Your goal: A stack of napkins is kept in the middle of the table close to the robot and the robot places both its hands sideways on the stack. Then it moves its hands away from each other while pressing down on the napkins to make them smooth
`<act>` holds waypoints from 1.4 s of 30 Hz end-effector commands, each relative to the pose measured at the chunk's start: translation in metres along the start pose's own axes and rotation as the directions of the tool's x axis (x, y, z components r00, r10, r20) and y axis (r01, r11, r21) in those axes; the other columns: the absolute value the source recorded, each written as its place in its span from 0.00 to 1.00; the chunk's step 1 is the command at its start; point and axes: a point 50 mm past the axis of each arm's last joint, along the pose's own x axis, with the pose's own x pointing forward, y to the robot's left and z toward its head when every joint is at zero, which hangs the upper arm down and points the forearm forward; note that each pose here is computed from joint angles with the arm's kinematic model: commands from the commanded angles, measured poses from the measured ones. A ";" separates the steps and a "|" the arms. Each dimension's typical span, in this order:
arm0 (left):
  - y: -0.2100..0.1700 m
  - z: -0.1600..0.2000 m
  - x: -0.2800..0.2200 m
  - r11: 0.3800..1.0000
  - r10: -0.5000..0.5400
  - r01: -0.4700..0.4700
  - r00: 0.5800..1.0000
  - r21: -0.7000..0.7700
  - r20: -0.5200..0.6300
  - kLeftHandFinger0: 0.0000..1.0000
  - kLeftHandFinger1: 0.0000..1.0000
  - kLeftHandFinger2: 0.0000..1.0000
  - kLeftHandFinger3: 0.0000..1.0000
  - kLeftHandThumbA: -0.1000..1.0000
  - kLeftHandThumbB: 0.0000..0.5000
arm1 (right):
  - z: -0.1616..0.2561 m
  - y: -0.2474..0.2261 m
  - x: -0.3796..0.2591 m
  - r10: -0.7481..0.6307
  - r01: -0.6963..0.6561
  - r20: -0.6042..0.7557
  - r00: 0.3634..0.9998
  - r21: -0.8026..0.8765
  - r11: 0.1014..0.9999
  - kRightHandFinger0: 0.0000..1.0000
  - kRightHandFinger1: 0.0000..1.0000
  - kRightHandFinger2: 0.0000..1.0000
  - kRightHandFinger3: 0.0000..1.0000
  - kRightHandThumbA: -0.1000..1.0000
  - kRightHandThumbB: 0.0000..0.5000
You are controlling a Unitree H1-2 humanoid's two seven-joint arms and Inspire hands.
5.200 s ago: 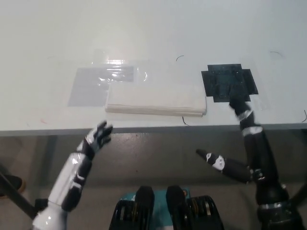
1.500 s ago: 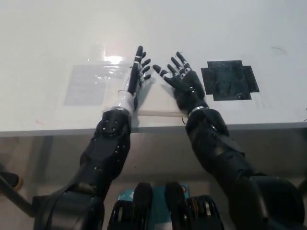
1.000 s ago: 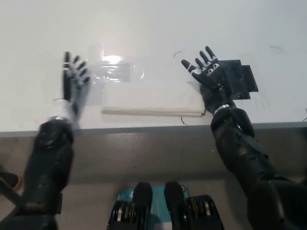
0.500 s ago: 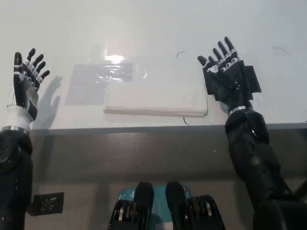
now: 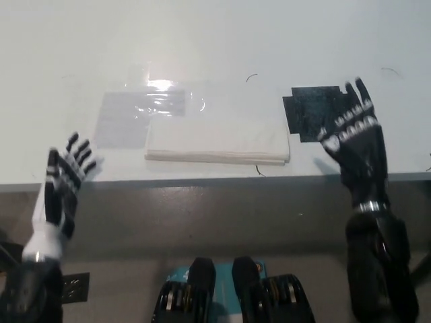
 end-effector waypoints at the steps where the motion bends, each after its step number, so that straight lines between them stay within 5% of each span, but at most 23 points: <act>1: -0.055 0.119 -0.098 0.946 -0.306 0.213 0.836 0.245 0.456 1.00 1.00 1.00 1.00 1.00 0.55 | 0.154 0.110 -0.099 0.468 -0.330 0.450 0.760 -0.352 0.876 1.00 1.00 1.00 1.00 1.00 0.59; 8: -0.056 0.096 -0.127 0.954 -0.294 0.242 0.877 0.179 0.380 1.00 1.00 1.00 1.00 1.00 0.59 | 0.097 0.075 -0.142 0.359 -0.263 0.296 0.885 -0.317 0.911 1.00 1.00 1.00 1.00 1.00 0.58; 12: -0.053 0.068 -0.133 0.958 -0.263 0.214 0.921 0.192 0.288 1.00 1.00 1.00 1.00 1.00 0.42 | 0.065 0.046 -0.150 0.260 -0.210 0.172 0.950 -0.263 0.942 1.00 1.00 1.00 1.00 1.00 0.59; 16: -0.051 0.038 -0.140 0.963 -0.243 0.210 0.946 0.168 0.215 1.00 1.00 1.00 1.00 1.00 0.34 | 0.050 0.033 -0.157 0.218 -0.179 0.124 0.968 -0.269 0.946 1.00 1.00 1.00 1.00 1.00 0.46; 19: -0.046 0.019 -0.139 0.970 -0.208 0.181 0.963 0.162 0.170 1.00 1.00 1.00 1.00 1.00 0.38 | 0.043 0.031 -0.157 0.211 -0.177 0.091 0.973 -0.286 0.942 1.00 1.00 1.00 1.00 1.00 0.50; 24: -0.037 -0.003 -0.137 0.973 -0.169 0.144 0.977 0.183 0.130 1.00 1.00 1.00 1.00 1.00 0.38 | 0.028 0.019 -0.159 0.162 -0.143 0.041 0.986 -0.294 0.945 1.00 1.00 1.00 1.00 1.00 0.35; 27: -0.034 -0.010 -0.132 0.971 -0.162 0.140 0.981 0.192 0.105 1.00 1.00 1.00 1.00 1.00 0.32 | 0.023 0.011 -0.159 0.134 -0.121 0.025 0.991 -0.295 0.948 1.00 1.00 1.00 1.00 1.00 0.32; 42: -0.029 -0.018 -0.121 0.970 -0.148 0.145 0.989 0.196 0.002 1.00 1.00 1.00 1.00 1.00 0.30 | 0.006 0.005 -0.149 0.117 -0.118 -0.023 0.993 -0.290 0.950 1.00 1.00 1.00 1.00 1.00 0.21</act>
